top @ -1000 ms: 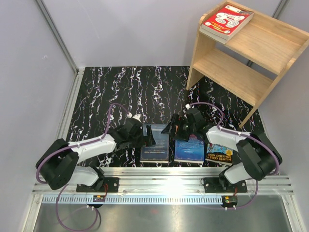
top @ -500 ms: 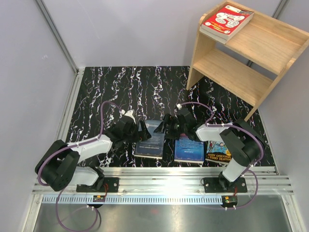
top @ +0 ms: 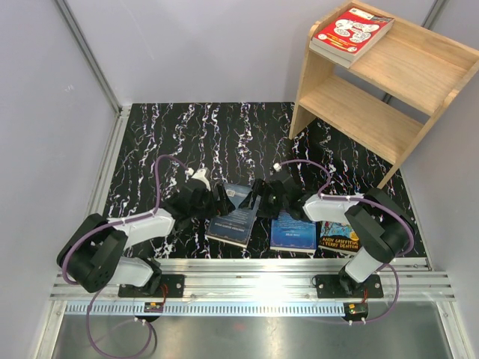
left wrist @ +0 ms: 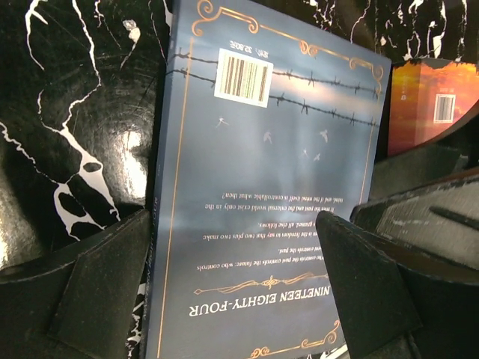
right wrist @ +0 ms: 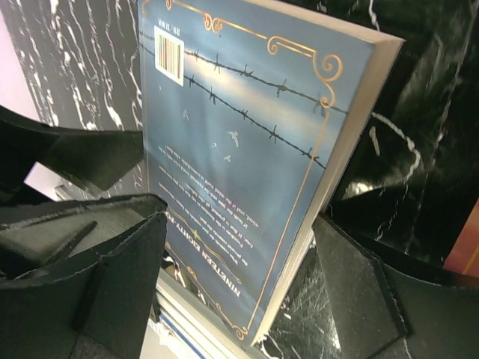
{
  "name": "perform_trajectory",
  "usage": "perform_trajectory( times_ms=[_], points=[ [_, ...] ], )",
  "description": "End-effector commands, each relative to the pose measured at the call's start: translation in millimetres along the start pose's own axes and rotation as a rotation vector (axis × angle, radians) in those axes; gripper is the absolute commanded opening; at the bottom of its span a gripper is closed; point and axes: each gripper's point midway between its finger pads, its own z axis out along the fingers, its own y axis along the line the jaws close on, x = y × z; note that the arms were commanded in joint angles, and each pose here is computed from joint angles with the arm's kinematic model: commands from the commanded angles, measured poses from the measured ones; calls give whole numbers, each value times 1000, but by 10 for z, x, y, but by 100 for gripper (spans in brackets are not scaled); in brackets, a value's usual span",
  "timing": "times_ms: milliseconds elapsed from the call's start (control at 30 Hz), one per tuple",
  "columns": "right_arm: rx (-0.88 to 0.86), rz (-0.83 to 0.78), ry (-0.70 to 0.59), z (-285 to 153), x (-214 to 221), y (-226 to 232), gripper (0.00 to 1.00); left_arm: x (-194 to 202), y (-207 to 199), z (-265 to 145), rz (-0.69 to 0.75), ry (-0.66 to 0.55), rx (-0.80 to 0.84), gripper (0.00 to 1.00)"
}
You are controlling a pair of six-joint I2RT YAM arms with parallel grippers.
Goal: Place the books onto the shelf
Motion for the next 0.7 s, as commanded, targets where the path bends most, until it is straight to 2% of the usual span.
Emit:
perform_trajectory(
  times_ms=[0,500,667],
  points=[
    [-195,-26,66,-109,138,703,86,443,-175,-24,-40,180,126,93],
    [-306,-37,-13,-406,-96,1221,84,446,-181,-3,-44,185,138,92],
    [-297,-39,-40,-410,-149,1234,80,449,-175,-4,-46,187,137,92]
  ],
)
